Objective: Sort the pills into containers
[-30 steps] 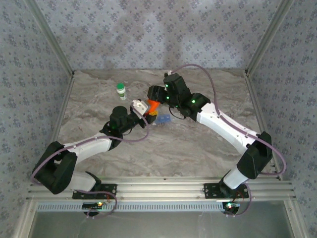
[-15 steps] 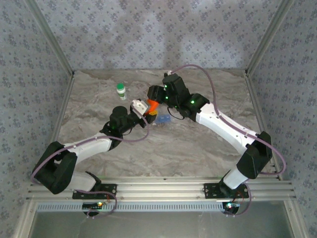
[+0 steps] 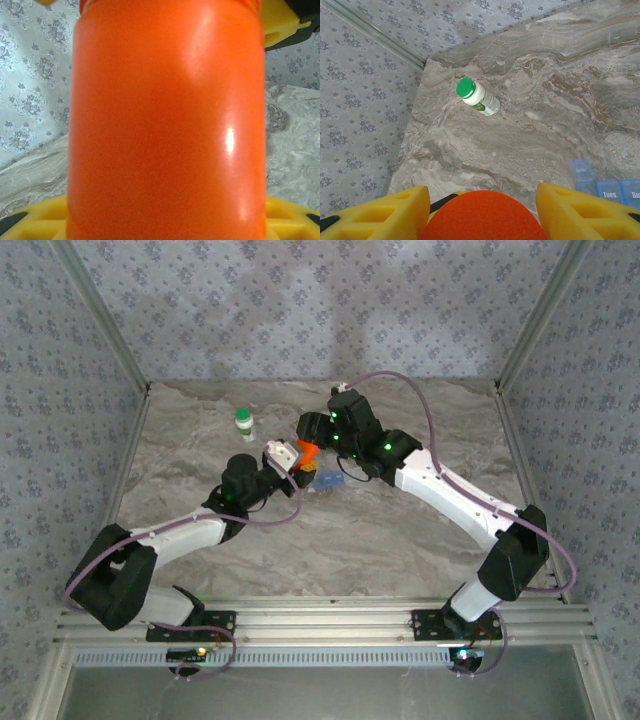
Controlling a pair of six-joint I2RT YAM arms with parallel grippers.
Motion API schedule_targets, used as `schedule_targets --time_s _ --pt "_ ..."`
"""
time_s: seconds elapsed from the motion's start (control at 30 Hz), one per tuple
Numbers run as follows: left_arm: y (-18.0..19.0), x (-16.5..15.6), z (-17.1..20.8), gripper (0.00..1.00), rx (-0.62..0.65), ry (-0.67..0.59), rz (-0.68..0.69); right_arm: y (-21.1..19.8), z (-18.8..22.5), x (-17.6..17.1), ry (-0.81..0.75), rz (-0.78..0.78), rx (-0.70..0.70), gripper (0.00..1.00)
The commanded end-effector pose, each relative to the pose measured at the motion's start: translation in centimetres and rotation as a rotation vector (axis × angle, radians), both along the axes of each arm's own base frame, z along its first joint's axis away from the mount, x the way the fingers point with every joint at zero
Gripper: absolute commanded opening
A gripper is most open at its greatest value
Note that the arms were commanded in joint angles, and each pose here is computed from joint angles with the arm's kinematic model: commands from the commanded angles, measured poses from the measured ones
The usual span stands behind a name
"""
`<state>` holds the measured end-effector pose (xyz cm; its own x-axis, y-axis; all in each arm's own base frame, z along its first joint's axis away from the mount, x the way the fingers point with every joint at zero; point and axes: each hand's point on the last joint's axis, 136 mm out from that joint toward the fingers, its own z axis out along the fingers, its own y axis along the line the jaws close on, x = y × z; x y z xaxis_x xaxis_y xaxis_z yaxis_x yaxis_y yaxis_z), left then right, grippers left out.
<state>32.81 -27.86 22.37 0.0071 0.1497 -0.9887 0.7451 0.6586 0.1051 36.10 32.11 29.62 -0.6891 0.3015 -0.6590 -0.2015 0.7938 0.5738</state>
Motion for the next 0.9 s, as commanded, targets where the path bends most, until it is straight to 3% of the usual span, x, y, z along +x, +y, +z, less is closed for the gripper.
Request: schedule_targets --time_s 0.0,0.2,0.5,0.73,0.87 --pt "-0.3 0.3 2.6 0.00 -0.066 -0.061 0.003 -0.3 -0.2 0.0 0.000 -0.029 0.009 0.59" --pt "-0.3 0.3 2.6 0.00 -0.072 -0.059 0.004 -0.2 -0.3 -0.1 0.004 -0.038 0.031 0.55" --pt "-0.2 0.3 2.5 0.00 -0.068 -0.056 0.008 -0.6 0.3 -0.2 -0.030 -0.049 0.066 0.40" --pt "-0.1 -0.3 3.3 0.00 -0.090 -0.050 -0.036 -0.2 2.4 -0.7 -0.189 0.141 0.141 0.34" --pt "0.0 -0.8 3.4 0.00 -0.112 -0.024 -0.097 -1.6 2.2 -0.7 -0.282 0.237 0.178 0.19"
